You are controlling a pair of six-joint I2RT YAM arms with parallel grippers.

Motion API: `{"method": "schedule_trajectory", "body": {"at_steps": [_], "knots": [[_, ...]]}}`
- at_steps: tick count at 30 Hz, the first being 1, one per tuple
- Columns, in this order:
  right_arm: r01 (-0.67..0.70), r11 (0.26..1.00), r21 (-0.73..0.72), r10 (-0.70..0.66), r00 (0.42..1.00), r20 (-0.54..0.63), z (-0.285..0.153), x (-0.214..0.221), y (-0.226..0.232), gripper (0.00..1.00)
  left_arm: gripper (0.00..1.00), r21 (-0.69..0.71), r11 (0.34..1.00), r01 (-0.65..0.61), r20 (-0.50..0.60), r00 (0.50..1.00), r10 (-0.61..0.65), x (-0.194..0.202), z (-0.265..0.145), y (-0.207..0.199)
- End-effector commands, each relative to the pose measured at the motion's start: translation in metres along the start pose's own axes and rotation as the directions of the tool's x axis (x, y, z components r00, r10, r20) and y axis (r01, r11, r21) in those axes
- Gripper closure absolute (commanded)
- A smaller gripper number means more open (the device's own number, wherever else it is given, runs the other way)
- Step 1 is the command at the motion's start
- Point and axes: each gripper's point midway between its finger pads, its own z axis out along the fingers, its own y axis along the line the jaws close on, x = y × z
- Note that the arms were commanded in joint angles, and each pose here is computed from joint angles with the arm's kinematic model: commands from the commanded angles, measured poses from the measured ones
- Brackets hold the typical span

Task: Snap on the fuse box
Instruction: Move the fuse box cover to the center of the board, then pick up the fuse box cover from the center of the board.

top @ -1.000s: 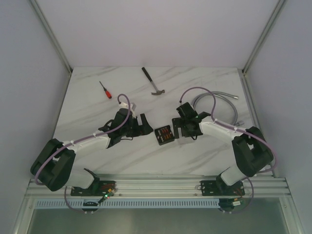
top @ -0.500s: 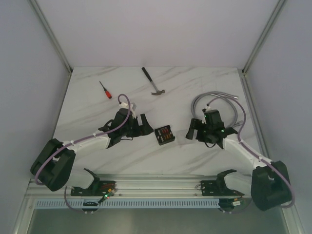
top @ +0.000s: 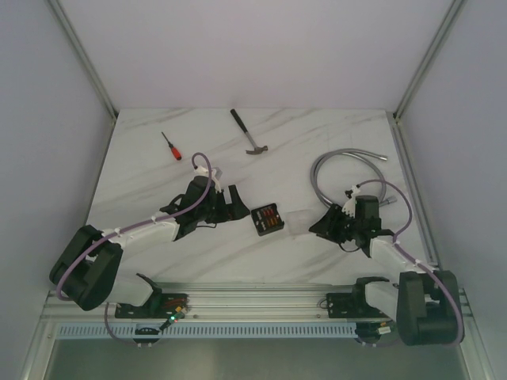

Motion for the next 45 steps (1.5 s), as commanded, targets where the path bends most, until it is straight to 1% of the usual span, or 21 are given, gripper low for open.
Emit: {"method": "schedule_trajectory", "body": {"at_steps": [1,6,11,14,18,24,28,30,37,43,45], "knots": [[-0.016,0.994,-0.104,0.016,1.000,-0.006,0.002,0.004,0.009,0.56,0.00,0.014,1.000,0.009,-0.006,1.000,-0.009,-0.003,-0.001,-0.007],[-0.043,0.991,-0.125,0.044,0.999,0.003,0.004,0.004,0.002,0.64,0.00,0.015,1.000,0.015,-0.015,1.000,-0.015,-0.002,0.000,-0.007],[-0.056,0.987,-0.150,0.059,0.998,0.015,0.007,0.003,-0.003,0.66,0.00,0.012,1.000,0.018,-0.015,1.000,-0.018,-0.002,0.001,-0.006],[-0.056,0.980,-0.189,0.062,0.998,0.025,0.008,0.001,-0.001,0.68,0.00,0.013,1.000,0.020,-0.018,1.000,-0.019,-0.001,0.001,-0.006],[-0.053,0.973,-0.224,0.061,0.998,0.029,0.008,-0.001,0.003,0.68,0.00,0.014,1.000,0.022,-0.018,1.000,-0.022,-0.002,0.001,-0.007],[-0.039,0.966,-0.257,0.055,0.997,0.058,0.005,-0.010,0.009,0.63,0.00,0.014,1.000,0.024,-0.023,0.999,-0.023,-0.001,0.002,-0.007],[-0.040,0.964,-0.262,0.060,0.996,0.067,0.006,-0.014,0.009,0.65,0.00,0.015,1.000,0.021,-0.024,0.999,-0.021,-0.001,0.003,-0.007],[-0.049,0.963,-0.265,0.067,0.996,0.061,0.007,-0.013,0.008,0.67,0.00,0.016,1.000,0.020,-0.025,0.999,-0.019,-0.001,0.003,-0.008],[-0.050,0.958,-0.284,0.070,0.996,0.061,0.011,-0.015,0.008,0.79,0.00,0.013,1.000,0.023,-0.026,0.999,-0.023,0.000,0.003,-0.006],[-0.038,0.942,-0.332,0.062,0.996,0.063,0.006,-0.021,0.020,0.99,0.00,0.021,0.999,0.032,-0.032,0.999,-0.032,0.002,0.003,-0.008],[-0.025,0.938,-0.346,0.053,0.996,0.072,0.002,-0.026,0.027,1.00,0.00,0.021,0.999,0.032,-0.028,0.999,-0.031,0.001,0.003,-0.008]]}}
